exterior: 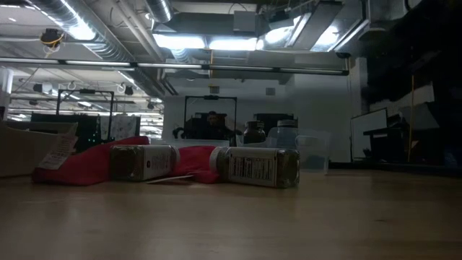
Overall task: Sort spices by type
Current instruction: Put the yellow seasoning can into the gray bin
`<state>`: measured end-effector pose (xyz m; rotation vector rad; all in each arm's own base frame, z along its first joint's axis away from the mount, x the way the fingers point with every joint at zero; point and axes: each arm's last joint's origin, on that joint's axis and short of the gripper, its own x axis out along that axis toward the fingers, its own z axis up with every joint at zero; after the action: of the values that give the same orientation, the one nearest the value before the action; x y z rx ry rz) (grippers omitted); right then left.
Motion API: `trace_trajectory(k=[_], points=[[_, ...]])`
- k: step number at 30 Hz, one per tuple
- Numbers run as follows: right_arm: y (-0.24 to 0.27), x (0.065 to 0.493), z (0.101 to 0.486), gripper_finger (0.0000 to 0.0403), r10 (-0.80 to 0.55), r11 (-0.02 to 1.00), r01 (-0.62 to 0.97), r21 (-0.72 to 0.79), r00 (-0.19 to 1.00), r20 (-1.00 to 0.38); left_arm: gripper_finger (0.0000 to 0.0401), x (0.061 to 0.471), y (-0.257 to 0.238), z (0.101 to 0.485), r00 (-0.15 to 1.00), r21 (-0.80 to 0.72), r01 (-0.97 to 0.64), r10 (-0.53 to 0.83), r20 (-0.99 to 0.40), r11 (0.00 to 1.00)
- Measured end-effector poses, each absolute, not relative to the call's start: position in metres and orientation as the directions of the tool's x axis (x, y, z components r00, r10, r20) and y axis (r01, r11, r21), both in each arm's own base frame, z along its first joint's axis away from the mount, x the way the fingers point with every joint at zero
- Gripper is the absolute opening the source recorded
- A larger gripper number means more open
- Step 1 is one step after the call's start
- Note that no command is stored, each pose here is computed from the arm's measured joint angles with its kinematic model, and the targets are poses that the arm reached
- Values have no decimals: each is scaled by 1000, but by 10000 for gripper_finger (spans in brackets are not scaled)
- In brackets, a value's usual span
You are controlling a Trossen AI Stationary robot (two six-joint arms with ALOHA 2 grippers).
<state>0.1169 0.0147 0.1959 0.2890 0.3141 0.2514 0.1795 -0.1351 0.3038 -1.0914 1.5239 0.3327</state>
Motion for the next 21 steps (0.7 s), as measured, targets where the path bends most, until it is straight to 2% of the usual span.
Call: trace_trajectory(k=[6,13,18,21], points=[[13,108,198,395,256,940,-182,289,935,-244,206,166,-102,313,85,-292,-806,-388,-918,515],[13,106,199,395,252,948,-191,254,939,-235,206,150,-65,313,-16,-70,-892,-186,-982,447],[12,106,198,395,235,955,-178,236,942,-241,206,156,-49,306,15,-44,-897,-71,-997,441],[12,106,198,394,235,955,-178,237,942,-241,206,156,-40,294,-26,4,-905,-46,-999,425]])
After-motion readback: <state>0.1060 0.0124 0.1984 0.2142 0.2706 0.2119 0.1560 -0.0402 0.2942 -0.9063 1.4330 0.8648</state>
